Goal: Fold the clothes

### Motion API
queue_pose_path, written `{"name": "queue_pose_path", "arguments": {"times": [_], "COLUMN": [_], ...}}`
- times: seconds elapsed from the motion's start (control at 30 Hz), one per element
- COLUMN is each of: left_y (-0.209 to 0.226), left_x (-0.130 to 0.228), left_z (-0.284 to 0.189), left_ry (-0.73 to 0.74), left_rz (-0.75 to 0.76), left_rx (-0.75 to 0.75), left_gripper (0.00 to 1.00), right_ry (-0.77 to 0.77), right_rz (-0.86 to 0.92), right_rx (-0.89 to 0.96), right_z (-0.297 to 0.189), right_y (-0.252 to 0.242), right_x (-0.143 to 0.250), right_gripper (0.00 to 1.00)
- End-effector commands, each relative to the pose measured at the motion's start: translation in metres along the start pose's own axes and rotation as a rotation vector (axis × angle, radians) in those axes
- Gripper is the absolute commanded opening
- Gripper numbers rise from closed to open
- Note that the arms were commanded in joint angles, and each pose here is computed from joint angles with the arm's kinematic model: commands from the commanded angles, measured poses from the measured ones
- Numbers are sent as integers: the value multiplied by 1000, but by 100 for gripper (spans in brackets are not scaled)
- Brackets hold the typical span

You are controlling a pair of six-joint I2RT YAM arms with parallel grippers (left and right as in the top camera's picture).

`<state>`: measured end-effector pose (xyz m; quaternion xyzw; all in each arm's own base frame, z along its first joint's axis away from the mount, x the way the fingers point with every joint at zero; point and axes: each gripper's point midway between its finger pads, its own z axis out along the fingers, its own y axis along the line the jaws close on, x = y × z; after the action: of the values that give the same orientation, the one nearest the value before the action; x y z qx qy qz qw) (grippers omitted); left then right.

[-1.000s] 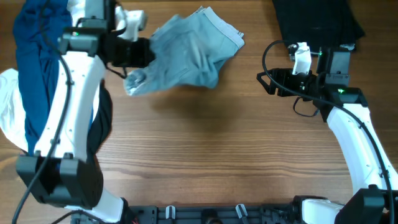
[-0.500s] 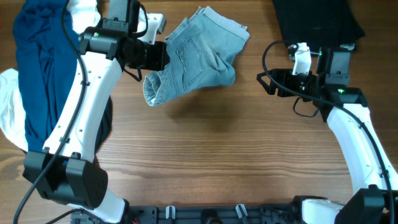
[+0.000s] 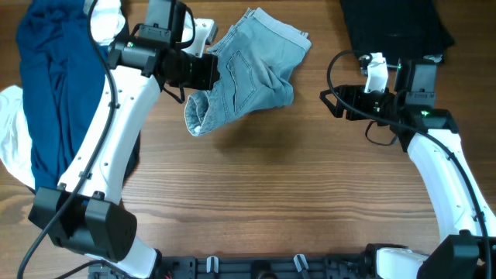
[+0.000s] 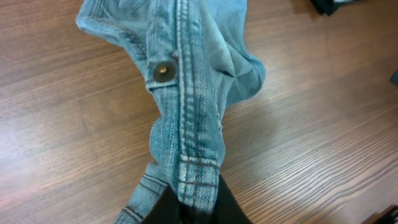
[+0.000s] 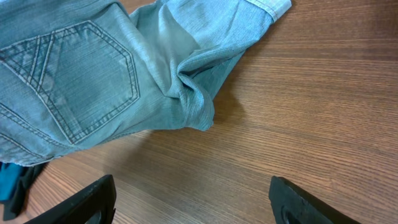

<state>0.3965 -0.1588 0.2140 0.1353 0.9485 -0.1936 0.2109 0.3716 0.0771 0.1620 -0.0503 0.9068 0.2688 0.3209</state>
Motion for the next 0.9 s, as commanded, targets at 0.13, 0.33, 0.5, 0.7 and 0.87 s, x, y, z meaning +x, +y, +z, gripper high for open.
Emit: {"name": "queue_pose_path", "arguments": {"times": [0.13,0.33,0.5,0.7,0.87], "left_y": [-12,-26,-35,-10,52], "left_x": [-5,-8,-9,-12,-10], "left_z": [1,4,8,7,-10], "left_ry": [-15,-26,-30,-39,-52], "left_rz": [22,56,77,45,-209], "left_rx": [27,43,54,-48,-144], "left_gripper": [16,19,7,38,40], "right_ry": [-15,-17,-17,-15,6], "right_rz": [-4,-3,-2,-6,-68], "right_rx": [-3,-2,-2,-54,-75], "right_z": [0,-1,-1,-1,10], "right_y": [1,1,1,10,31], "right_x": [-9,-9,-9,-9,-4], "right_gripper": [79,80,79,80,79]}}
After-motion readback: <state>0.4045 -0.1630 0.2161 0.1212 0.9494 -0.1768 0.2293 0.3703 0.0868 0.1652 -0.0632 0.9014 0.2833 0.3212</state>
